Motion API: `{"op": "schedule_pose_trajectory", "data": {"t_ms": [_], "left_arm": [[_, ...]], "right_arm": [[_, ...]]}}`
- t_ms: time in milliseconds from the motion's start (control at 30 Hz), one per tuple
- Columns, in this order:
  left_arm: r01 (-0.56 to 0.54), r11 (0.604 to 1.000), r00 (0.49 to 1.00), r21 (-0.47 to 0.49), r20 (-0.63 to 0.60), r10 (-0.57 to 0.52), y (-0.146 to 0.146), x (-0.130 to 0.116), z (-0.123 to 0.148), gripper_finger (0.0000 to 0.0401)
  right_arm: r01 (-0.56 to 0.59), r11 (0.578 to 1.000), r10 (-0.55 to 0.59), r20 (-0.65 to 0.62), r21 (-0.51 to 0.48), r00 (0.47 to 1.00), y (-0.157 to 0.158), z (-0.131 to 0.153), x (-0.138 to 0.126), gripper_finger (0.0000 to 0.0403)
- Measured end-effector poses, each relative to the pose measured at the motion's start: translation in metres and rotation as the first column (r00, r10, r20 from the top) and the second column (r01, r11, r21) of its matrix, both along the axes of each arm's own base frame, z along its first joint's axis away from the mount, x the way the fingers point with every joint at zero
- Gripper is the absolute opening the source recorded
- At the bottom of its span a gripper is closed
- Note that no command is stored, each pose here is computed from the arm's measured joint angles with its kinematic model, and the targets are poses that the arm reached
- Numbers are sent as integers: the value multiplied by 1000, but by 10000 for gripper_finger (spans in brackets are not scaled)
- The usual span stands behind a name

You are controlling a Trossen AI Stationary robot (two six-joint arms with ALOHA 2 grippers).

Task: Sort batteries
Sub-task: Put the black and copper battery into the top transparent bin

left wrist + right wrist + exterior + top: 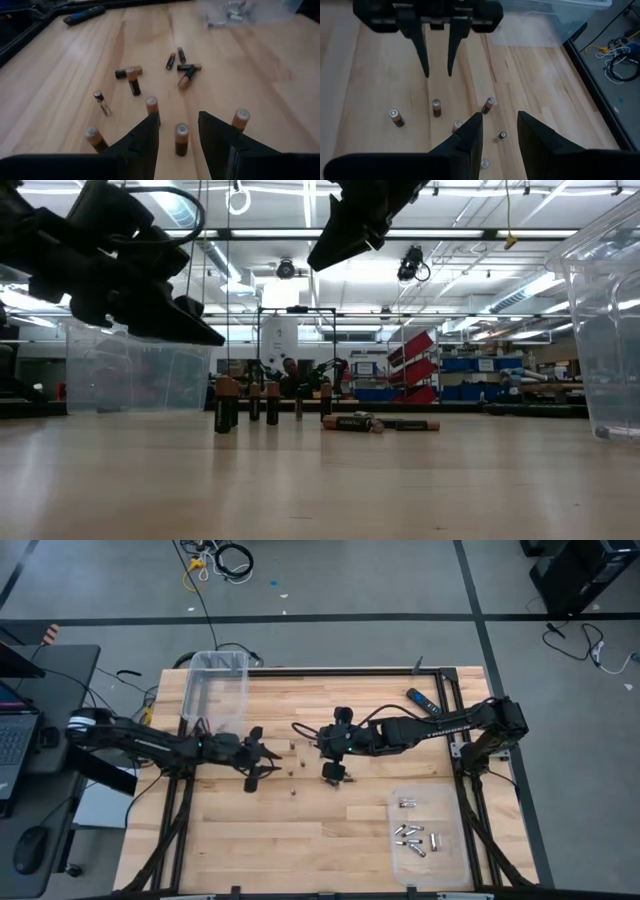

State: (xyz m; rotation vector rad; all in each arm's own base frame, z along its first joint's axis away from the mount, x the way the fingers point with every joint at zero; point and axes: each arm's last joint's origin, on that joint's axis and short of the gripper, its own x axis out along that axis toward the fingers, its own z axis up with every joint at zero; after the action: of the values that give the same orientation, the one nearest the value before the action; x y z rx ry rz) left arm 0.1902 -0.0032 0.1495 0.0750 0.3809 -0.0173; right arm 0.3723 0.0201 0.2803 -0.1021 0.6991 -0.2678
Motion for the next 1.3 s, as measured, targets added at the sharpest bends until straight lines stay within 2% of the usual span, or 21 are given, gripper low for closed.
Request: {"op": "schedule_pose_trajectory", "data": {"t_ms": [167, 400, 700, 1300], "left_arm": [[-34, 999, 997, 11, -65, 34, -4, 4, -13, 137], [-19, 1000, 998, -3, -52, 19, -10, 12, -22, 137], [-64, 998, 995, -2, -76, 64, -10, 16, -33, 137], [-70, 997, 995, -28, -74, 68, -11, 23, -47, 138]], "right_arm": [[0, 1000, 0, 4, 0, 1000, 0, 0, 0, 107], [0, 1000, 0, 8, 1, 1000, 0, 1, 0, 107], [0, 1000, 0, 8, 0, 1000, 0, 1, 0, 107], [-1, 1000, 1, 13, 0, 1000, 0, 1, 1, 107]]}}
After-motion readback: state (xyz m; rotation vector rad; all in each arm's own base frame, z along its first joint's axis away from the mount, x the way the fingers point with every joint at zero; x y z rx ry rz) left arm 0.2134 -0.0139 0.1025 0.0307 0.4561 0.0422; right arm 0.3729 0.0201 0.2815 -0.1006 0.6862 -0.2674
